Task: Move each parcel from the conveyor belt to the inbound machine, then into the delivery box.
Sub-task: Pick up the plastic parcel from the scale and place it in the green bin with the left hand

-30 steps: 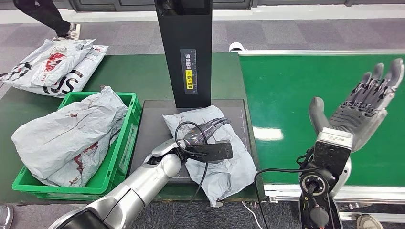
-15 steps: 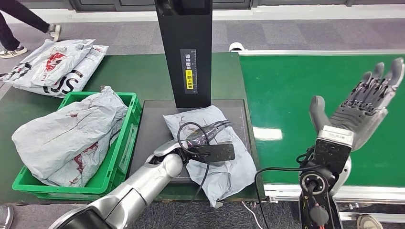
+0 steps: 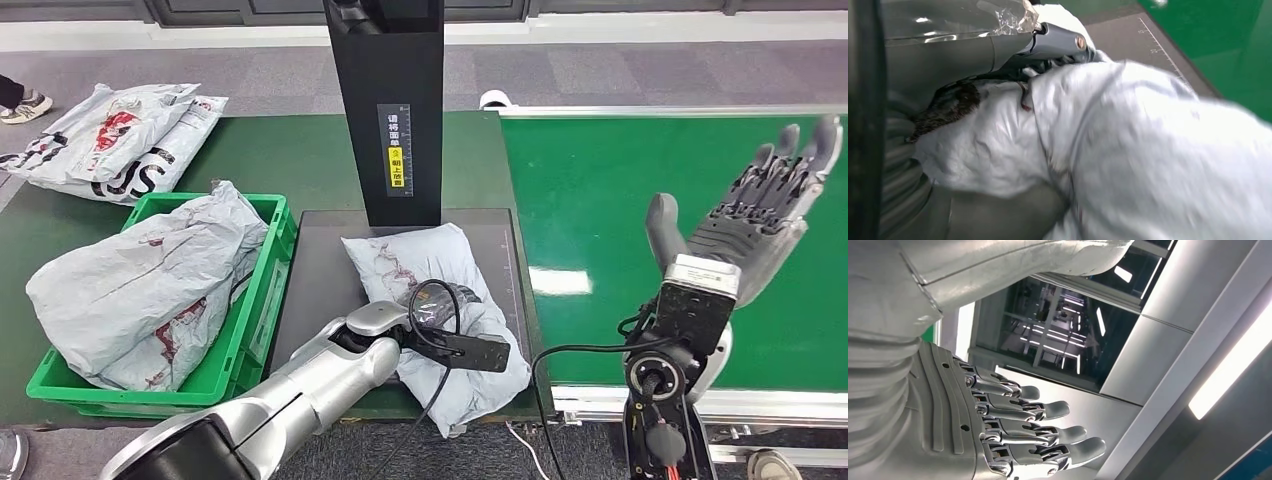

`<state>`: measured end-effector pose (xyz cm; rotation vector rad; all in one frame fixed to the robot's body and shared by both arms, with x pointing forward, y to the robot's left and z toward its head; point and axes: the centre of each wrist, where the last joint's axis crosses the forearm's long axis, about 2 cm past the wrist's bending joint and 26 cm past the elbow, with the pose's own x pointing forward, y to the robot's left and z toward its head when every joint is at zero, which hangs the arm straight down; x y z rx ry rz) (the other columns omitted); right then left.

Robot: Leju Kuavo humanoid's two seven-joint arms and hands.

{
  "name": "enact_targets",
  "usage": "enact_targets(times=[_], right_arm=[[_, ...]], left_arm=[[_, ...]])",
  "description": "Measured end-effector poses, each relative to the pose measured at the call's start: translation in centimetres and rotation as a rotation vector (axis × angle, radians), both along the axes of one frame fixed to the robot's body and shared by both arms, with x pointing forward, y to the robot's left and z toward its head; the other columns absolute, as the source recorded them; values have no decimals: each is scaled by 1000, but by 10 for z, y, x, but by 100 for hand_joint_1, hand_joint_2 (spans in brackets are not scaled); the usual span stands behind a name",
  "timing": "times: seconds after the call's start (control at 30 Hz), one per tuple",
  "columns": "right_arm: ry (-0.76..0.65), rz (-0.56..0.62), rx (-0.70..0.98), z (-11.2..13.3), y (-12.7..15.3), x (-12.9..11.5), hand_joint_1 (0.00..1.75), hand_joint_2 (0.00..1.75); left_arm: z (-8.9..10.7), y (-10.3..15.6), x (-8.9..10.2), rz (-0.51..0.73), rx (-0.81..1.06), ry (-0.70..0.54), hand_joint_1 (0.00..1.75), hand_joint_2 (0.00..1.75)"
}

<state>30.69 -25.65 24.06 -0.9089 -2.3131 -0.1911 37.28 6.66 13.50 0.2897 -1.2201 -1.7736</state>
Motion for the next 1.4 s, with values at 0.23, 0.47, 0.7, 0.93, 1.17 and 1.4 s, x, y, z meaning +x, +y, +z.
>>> enact_targets(times=[0.23,0.47,0.7,0.93,1.17,1.4], right_arm=[[2,4,2,-1,0,1,0,175],[-2,5,-1,-1,0,1,0,175],[9,-3,-7,-6,0,-6,0,175],[12,-13,-5,-7,-2,-15,0,175],[9,-44,3,-9,-6,-21,0,175],[6,-48,28,-15,-10,-25,0,175]], left_arm=[[3,2,5,-20,62,-38,175,175],[2,3,5,-12,64,-53,175,175],[9,4,9,33,-77,-233,175,175],[26,5,18,48,-169,-337,175,175],[58,9,26,124,-581,-495,175,175],[132,40,28,230,-1087,-768,175,175]])
